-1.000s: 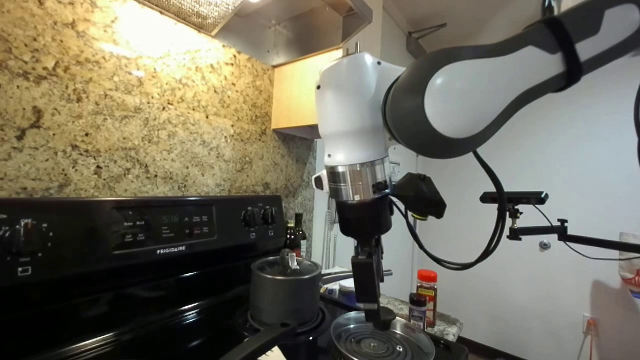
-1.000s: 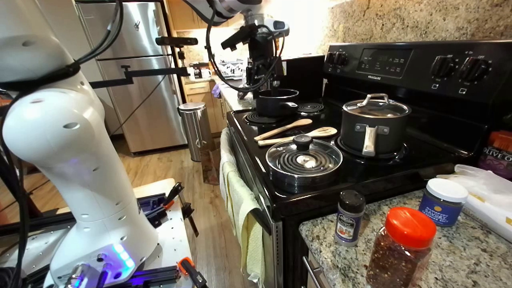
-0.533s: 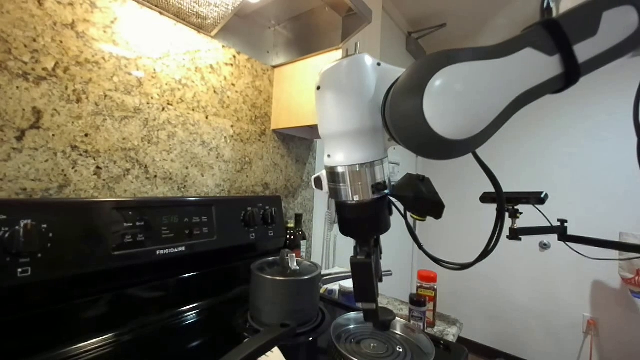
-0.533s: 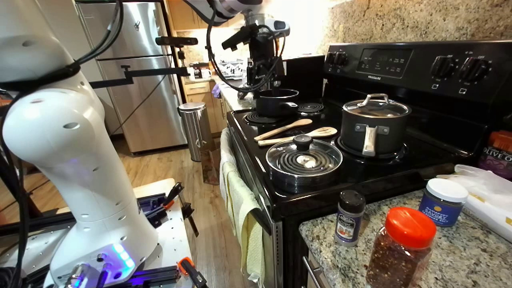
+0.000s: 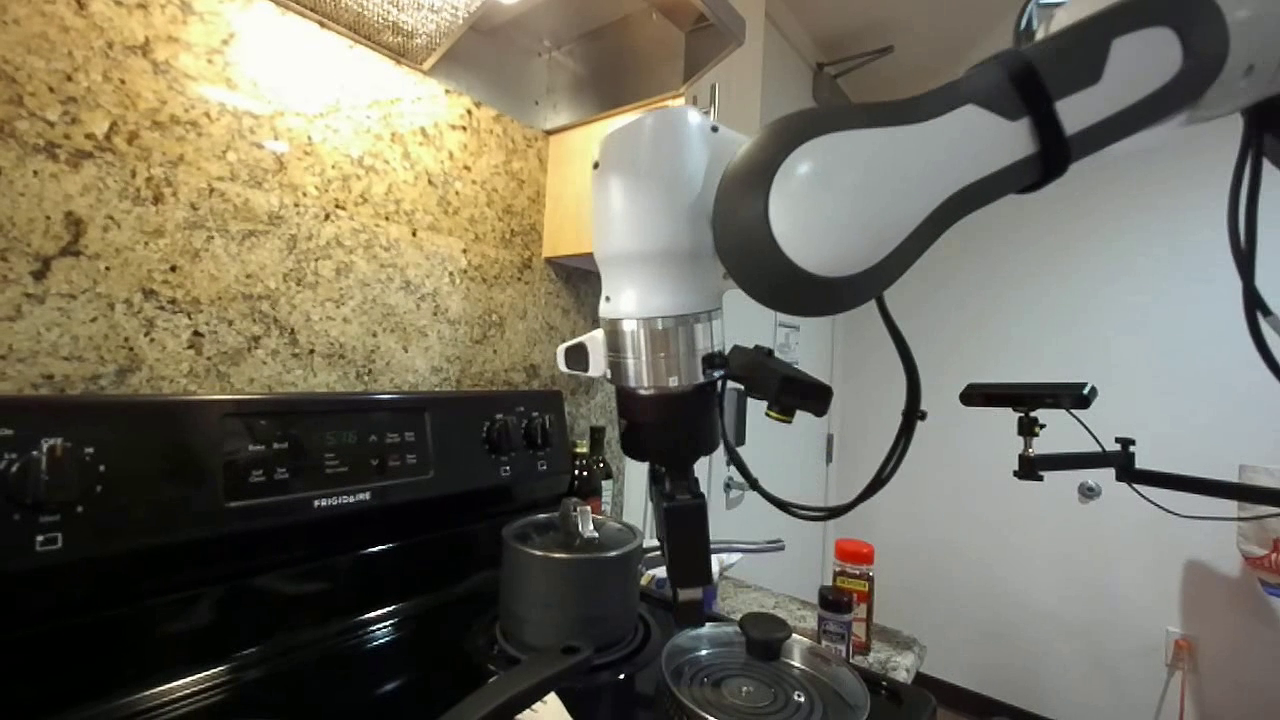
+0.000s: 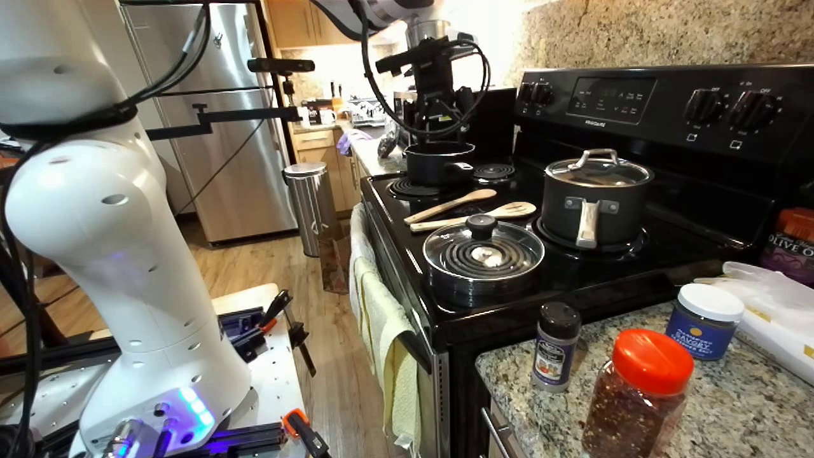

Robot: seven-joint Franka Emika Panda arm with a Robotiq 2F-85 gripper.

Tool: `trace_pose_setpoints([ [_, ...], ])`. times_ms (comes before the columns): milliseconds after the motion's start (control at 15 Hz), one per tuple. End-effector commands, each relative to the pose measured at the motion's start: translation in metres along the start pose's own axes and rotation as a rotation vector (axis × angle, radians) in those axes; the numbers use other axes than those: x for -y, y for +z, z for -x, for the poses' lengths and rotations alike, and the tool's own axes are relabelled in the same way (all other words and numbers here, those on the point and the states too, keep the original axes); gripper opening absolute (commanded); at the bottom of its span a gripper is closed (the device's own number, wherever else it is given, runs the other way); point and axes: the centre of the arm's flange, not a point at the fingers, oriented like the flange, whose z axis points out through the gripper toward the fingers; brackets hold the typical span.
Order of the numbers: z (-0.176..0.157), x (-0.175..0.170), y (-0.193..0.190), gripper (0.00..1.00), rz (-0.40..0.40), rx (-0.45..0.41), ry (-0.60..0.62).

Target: Remove the cooking stick from the pot and put on the stove

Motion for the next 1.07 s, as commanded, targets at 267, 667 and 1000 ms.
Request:
trace_pose_setpoints([
  [267,-0.083,0.003,0.02,1.0,-0.025,0.02,-0.394],
  [667,-0.119,0.014,0.028,1.0,-0.014,0.053,-0.651],
  [1000,-0.107,0.018,0.038,1.0,-0.037,0.038,-0.586],
])
